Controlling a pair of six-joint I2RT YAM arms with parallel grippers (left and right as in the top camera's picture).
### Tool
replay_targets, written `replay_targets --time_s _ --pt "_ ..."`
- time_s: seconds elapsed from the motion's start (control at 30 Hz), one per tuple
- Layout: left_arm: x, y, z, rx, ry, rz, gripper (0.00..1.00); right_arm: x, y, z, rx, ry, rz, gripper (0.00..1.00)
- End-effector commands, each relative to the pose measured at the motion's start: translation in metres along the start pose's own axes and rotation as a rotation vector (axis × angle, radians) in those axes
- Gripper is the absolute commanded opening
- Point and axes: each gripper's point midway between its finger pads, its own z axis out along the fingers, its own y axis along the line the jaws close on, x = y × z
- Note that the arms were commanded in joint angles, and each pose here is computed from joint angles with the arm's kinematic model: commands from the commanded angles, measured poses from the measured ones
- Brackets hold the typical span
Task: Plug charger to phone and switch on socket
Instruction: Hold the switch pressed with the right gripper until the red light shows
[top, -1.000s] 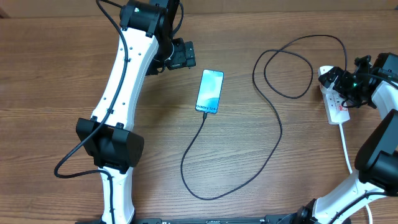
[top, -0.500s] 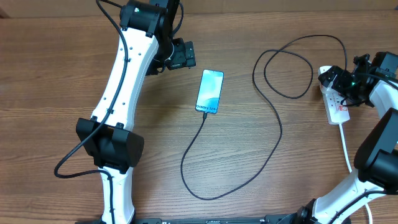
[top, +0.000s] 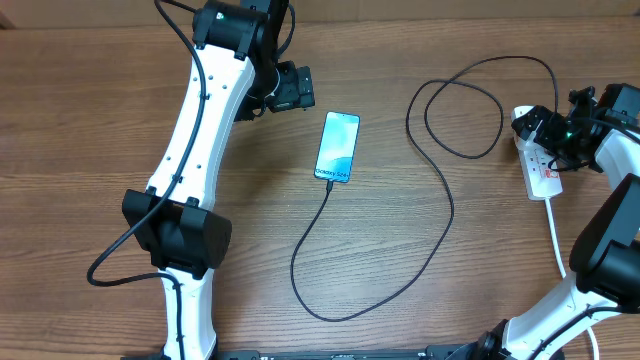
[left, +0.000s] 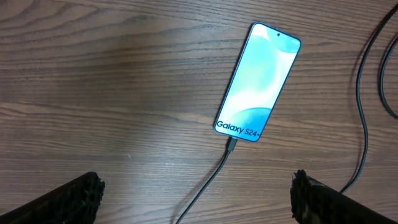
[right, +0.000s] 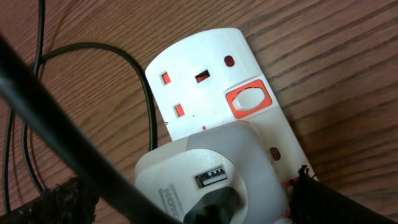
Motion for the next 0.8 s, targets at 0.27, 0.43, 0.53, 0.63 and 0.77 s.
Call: replay_targets --time_s 0.27,0.43,0.53,0.63,0.77 --pt "0.0001 0.0003 0.0048 -0.017 0.004 0.023 1.0 0.017 0.0183 0.0072 -0.1 0.067 0.024 1.0" --pt "0.0001 0.0003 0.0048 -0.017 0.004 0.024 0.99 0.0173 0.0184 0.0072 -0.1 0.068 0.025 1.0" --pt "0.0001 0.0003 0.0048 -0.017 0.004 0.024 1.0 0.0182 0.0183 0.0072 -0.1 0.071 0.026 1.0" --pt "0.0001 0.0003 0.0048 -0.017 0.004 0.023 1.0 0.0183 0.0183 0.0072 -0.1 0.071 0.026 1.0" --pt "0.0001 0.0003 0.0048 -0.017 0.004 0.023 1.0 0.0192 0.0181 0.0074 -0.1 0.075 0.028 1.0"
